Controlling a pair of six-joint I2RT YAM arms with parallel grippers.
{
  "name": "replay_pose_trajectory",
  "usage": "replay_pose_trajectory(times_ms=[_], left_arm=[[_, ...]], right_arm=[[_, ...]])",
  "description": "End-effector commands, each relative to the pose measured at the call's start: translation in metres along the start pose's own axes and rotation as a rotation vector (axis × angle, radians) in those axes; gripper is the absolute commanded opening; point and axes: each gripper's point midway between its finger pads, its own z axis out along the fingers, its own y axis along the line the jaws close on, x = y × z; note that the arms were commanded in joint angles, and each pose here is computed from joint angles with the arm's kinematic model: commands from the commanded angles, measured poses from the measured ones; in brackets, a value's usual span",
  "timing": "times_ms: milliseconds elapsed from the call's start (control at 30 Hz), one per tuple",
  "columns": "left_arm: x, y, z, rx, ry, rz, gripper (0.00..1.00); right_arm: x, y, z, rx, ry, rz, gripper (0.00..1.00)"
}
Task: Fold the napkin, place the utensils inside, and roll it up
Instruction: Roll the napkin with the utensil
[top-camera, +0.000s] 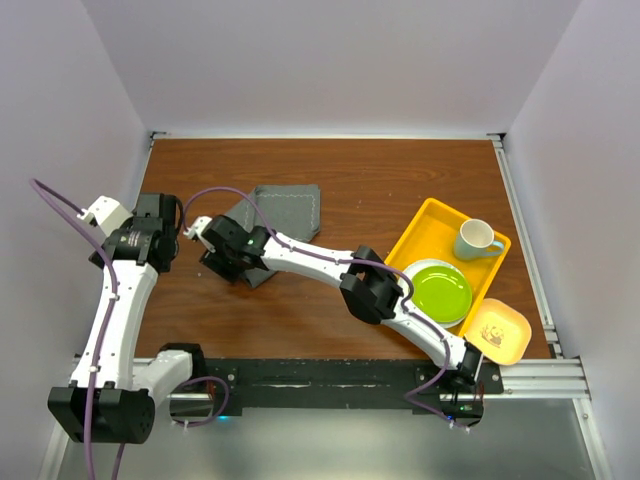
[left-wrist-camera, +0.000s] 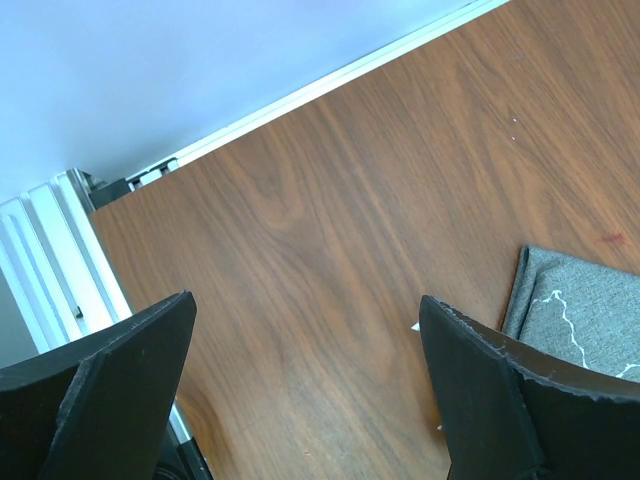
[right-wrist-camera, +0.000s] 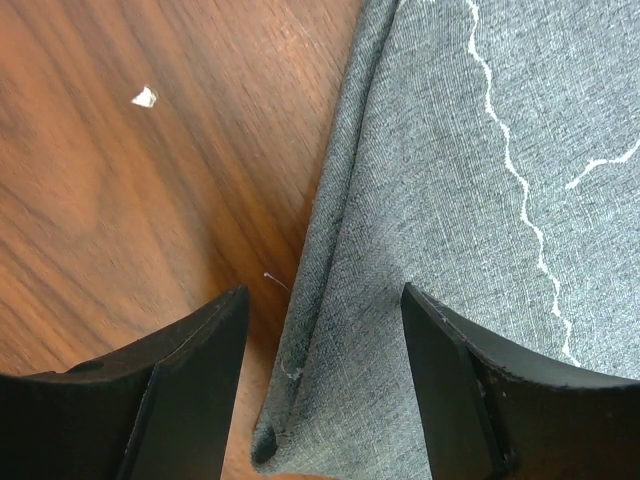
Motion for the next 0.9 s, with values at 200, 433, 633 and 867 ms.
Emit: replay_pose_trajectory(times_ms=[200, 433, 633, 867], left_arm=[[0.003, 0.004, 0.004, -0.019, -0.007, -0.017, 1.00], [0.034, -0.023, 0.008, 0.103, 0.128, 0.021, 1.00], [0.064, -0.025, 0.037, 0.077, 0.306, 0.001, 1.00], [0.106, -0.032, 0.073, 0.128, 0.532, -0.027, 1.00]], right_arm=[[0.035, 0.011, 0.019, -0.009, 0.057, 0.062, 0.61], [0.074, 0.006, 0.029, 0.036, 0.160, 0.054, 0.51], [0.100, 0.000, 0.035, 0.071, 0.229, 0.019, 0.32], [0.096, 0.009, 0.032, 0.014, 0.214, 0.021, 0.16]])
